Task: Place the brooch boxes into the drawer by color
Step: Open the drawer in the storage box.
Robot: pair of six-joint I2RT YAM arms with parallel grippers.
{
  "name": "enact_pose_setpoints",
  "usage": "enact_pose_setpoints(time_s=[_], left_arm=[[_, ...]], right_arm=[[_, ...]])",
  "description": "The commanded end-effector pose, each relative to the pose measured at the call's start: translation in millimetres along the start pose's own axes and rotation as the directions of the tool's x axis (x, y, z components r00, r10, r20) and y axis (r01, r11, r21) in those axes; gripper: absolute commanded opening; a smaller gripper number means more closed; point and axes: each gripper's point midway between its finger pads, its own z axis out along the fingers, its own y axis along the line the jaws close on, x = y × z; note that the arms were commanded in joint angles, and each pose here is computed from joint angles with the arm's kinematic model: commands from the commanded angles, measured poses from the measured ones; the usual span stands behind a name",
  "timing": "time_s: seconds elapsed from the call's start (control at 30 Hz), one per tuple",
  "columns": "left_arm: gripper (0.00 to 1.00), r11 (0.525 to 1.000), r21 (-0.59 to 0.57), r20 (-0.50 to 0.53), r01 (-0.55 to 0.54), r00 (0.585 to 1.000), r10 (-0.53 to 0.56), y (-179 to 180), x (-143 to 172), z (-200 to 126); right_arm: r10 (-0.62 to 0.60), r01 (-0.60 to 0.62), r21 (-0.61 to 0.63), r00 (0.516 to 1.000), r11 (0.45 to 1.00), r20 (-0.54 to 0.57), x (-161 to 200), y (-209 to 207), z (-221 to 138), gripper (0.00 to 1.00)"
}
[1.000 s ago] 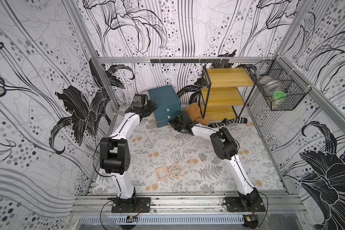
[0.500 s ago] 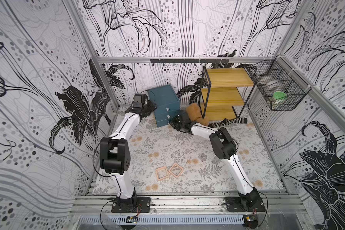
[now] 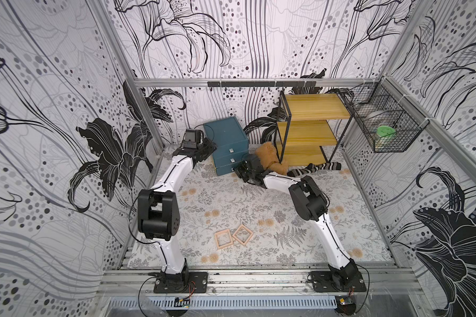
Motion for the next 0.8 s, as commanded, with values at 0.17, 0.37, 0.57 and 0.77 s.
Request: enact_pose_setpoints(time_s=[0.17, 0.37, 0.57, 0.77], left_arm=[[0.48, 0.999, -0.043, -0.016, -0.002, 1.000, 0.001, 11.3, 4.6, 3.1], [0.48, 0.999, -0.043, -0.016, 0.000, 1.000, -0.001, 10.8, 4.1, 3.3], [0.48, 0.999, -0.038, -0.012, -0.001, 1.000, 0.000, 8.5, 2.3, 2.2], [0.48, 0.999, -0.039, -0.012, 0.000, 1.000, 0.000, 8.0, 1.7, 2.4]], right_arm=[[0.000, 0.000, 0.044, 1.000, 0.999, 0.002, 21.0, 0.1, -35.3, 0.00], [-0.009, 0.009, 0.063, 1.000, 0.998, -0.010, 28.1, -13.0, -59.7, 0.00], [-0.016, 0.019, 0.085, 0.999, 0.996, -0.038, 42.8, -23.8, -77.4, 0.00], [-0.027, 0.032, 0.114, 0.999, 0.993, -0.046, 51.3, -34.7, -92.4, 0.00]])
